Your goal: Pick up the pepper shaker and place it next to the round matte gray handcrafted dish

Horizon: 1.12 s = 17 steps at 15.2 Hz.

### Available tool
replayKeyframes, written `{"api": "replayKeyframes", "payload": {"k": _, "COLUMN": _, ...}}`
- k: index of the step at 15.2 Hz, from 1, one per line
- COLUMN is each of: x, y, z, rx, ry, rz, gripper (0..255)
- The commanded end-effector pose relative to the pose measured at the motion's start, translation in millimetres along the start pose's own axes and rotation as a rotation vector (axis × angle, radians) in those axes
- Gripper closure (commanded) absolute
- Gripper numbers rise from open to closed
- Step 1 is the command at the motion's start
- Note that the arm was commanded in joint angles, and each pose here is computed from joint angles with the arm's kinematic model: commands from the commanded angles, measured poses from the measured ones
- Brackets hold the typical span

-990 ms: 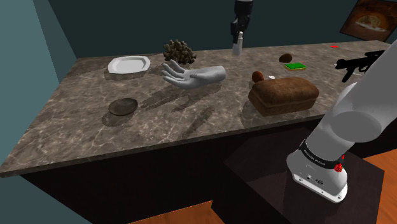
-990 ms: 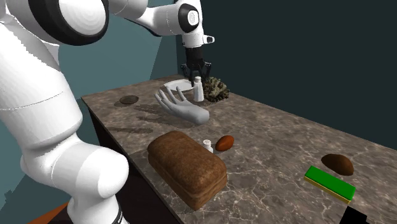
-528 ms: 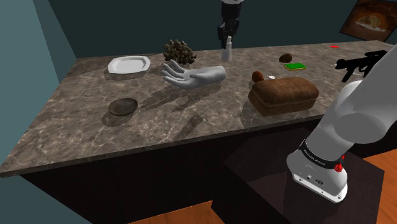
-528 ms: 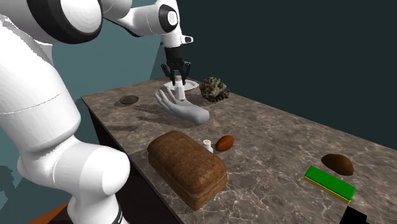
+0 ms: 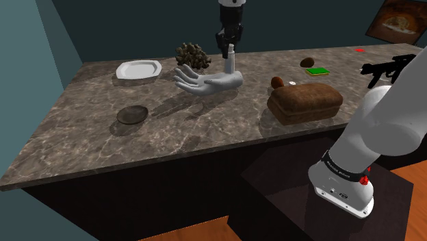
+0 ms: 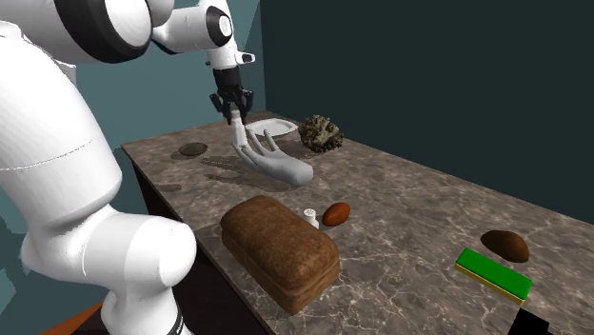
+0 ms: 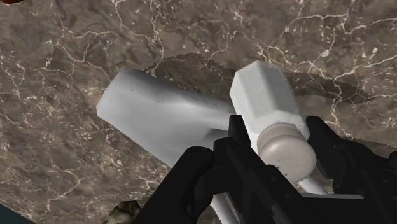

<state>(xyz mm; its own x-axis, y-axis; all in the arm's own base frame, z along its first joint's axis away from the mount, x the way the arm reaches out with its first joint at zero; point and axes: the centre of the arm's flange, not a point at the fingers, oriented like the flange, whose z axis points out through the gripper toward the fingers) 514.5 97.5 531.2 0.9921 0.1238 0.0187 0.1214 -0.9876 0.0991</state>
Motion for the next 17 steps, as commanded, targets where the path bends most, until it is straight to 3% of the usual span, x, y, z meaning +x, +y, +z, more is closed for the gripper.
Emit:
{"api": "replayKeyframes", "payload": {"k": 1, "x": 1, "y": -26, "z": -2, "rx": 0.0, "ry": 0.0, "rz": 0.002, "gripper": 255}}
{"api": "replayKeyframes", "payload": {"k": 17, "x": 12, "y": -236, "z": -23, "rx": 0.0, "ry": 0.0, "rz": 0.002, "gripper": 255}}
